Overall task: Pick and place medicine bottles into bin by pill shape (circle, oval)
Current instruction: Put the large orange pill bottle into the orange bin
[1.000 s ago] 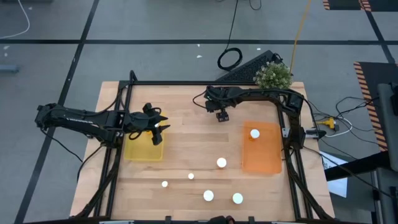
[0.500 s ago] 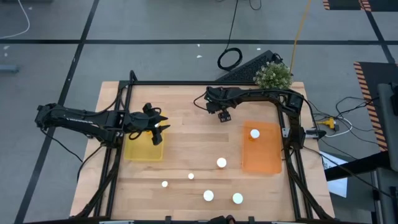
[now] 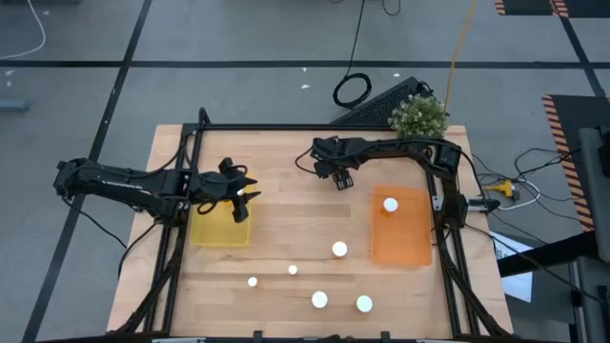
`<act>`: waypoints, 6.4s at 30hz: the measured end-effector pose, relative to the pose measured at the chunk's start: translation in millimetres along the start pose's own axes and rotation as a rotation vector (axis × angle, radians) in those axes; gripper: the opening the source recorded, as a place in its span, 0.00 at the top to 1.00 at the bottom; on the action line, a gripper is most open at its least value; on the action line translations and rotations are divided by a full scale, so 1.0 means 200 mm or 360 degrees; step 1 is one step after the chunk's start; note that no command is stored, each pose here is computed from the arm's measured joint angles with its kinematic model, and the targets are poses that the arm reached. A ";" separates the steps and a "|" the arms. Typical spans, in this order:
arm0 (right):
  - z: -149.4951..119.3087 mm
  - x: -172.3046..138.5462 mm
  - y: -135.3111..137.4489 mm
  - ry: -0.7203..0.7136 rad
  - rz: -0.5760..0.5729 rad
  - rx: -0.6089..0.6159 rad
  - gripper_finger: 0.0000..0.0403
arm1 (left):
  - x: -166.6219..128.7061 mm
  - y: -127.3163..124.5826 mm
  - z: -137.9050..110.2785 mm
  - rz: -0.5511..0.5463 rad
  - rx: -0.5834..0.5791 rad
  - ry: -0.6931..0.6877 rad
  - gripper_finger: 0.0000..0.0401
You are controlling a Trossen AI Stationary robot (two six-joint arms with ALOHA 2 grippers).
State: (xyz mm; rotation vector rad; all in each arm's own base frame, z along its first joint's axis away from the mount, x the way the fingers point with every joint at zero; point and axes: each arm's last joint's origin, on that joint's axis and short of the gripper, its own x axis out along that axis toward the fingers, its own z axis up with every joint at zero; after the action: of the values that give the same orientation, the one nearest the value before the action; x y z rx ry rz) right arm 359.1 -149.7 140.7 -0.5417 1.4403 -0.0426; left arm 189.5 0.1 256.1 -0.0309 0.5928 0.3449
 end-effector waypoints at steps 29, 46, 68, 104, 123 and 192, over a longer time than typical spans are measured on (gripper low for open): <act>-0.01 -0.36 0.06 -0.0140 0.0041 0.0464 0.46 | 0.00 0.00 0.00 -0.0001 0.0008 -0.0008 0.58; -0.08 -0.63 0.11 -0.0859 0.0380 0.0839 0.45 | 0.00 0.00 0.02 -0.0010 -0.0001 -0.0066 0.58; -0.35 -0.57 0.36 -0.2024 0.0289 0.1177 0.45 | 0.19 -0.09 0.11 -0.0006 0.0198 -0.0310 0.58; -0.31 -0.70 0.40 -0.2494 0.0291 0.1116 0.45 | 0.68 -0.18 0.20 -0.0162 0.0103 -0.0804 0.15; -0.29 -0.71 0.43 -0.2523 0.0340 0.1102 0.45 | 0.76 -0.22 0.25 -0.0159 0.0118 -0.0843 0.15; -0.27 -0.73 0.46 -0.2530 0.0282 0.1100 0.45 | 0.75 -0.20 0.29 -0.0348 -0.0036 -0.0950 0.30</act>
State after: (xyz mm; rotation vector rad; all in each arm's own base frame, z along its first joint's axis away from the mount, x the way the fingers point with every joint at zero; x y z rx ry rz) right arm 259.1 -37.0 239.1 0.1953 -0.1378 0.0336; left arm 349.4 15.6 218.8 -0.0128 -0.0077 0.1342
